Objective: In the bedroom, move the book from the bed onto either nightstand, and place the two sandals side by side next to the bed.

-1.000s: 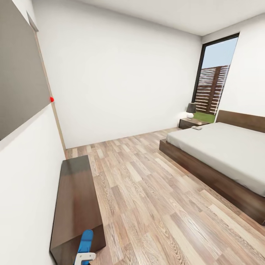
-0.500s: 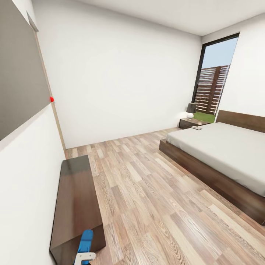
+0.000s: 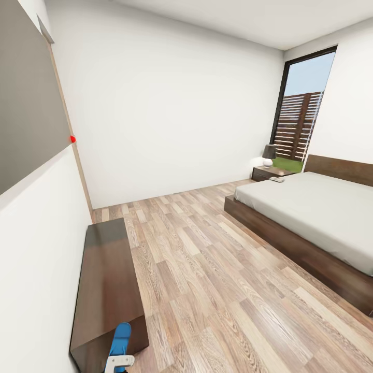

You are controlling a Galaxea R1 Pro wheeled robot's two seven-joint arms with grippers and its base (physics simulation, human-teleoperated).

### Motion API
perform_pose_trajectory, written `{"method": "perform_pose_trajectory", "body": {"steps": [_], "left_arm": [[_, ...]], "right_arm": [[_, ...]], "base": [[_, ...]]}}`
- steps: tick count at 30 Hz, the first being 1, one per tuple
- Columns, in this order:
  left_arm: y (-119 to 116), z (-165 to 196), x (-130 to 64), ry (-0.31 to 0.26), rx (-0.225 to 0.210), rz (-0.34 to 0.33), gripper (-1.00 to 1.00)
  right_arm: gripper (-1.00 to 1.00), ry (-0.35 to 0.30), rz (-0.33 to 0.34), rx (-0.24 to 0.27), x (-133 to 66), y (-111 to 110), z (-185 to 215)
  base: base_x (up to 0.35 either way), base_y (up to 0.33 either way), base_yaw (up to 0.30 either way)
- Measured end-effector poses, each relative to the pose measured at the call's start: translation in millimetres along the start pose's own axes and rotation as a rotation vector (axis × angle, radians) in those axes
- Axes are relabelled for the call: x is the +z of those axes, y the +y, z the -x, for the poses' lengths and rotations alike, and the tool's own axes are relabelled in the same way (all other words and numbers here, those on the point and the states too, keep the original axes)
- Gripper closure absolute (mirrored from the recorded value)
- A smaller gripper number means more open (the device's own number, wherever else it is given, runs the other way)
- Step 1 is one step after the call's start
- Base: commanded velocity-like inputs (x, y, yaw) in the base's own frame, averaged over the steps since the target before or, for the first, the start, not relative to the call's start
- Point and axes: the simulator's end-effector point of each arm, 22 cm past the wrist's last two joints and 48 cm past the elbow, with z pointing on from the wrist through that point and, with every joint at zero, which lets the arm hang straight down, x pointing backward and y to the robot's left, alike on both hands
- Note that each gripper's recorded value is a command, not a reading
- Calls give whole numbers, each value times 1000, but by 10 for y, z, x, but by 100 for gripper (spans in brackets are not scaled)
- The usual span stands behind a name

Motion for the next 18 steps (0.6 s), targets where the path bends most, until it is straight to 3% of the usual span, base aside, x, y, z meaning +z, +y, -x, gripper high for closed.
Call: {"method": "perform_pose_trajectory", "body": {"steps": [18], "left_arm": [[-2, -95, 24, 21, 0, -1, 100]], "right_arm": [[-100, 12, 13, -3, 17, 47, -67]], "base": [[0, 0, 0]]}}
